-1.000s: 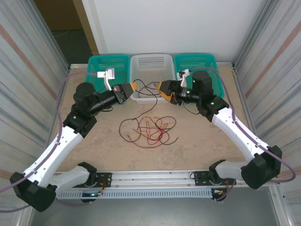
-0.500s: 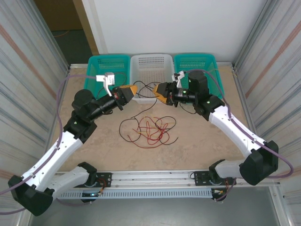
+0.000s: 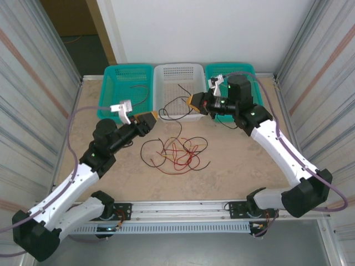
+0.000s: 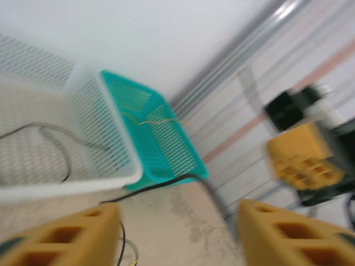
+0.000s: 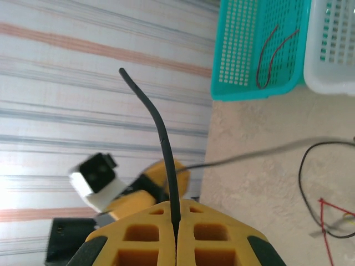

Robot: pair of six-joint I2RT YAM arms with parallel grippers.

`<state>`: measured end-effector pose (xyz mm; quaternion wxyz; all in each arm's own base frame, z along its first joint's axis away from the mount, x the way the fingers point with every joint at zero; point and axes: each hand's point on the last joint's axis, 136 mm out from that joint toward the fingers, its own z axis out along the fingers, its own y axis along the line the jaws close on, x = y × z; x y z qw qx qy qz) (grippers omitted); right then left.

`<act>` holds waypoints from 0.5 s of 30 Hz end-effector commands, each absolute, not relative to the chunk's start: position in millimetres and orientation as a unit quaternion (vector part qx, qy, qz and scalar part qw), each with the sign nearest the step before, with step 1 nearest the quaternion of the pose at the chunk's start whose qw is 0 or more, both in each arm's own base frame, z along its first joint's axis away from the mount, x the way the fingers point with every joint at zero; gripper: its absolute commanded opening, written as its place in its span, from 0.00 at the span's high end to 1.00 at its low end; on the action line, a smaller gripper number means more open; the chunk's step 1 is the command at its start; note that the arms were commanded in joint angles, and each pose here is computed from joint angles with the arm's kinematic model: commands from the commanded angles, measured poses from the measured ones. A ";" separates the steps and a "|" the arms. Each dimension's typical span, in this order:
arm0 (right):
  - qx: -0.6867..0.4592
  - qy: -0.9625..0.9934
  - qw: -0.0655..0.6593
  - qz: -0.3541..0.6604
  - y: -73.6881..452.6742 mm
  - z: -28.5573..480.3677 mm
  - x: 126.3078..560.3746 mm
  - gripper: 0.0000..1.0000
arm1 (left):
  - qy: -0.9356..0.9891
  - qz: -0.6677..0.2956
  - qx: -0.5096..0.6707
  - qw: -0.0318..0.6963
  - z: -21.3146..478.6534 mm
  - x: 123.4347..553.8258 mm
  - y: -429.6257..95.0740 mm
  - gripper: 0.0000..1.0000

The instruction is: Untangle the cables

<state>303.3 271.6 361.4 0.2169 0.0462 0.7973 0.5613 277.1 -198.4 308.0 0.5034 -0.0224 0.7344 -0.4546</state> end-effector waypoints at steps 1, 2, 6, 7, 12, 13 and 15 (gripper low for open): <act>0.005 0.815 0.266 0.514 257.7 369.2 297.2 1.00 | 0.742 -0.442 -0.094 0.495 290.1 275.5 -177.4 0.28; -0.003 0.814 0.271 0.514 257.5 371.8 295.9 1.00 | 0.742 -0.448 -0.096 0.489 288.3 273.3 -178.1 0.24; -0.028 0.824 0.286 0.489 254.4 373.5 293.0 1.00 | 0.742 -0.473 -0.059 0.471 300.6 267.9 -192.8 0.15; -0.037 0.825 0.288 0.485 254.9 374.7 291.8 1.00 | 0.745 -0.477 -0.053 0.464 303.4 268.0 -196.6 0.13; -0.097 0.829 0.298 0.462 266.0 381.8 274.1 1.00 | 0.751 -0.535 -0.011 0.387 322.6 270.6 -234.1 0.11; -0.102 0.829 0.301 0.461 266.8 382.8 272.3 1.00 | 0.751 -0.547 -0.007 0.370 323.3 269.8 -240.9 0.11; -0.107 0.829 0.303 0.458 269.3 381.8 269.1 1.00 | 0.746 -0.570 0.001 0.343 323.0 268.4 -253.8 0.14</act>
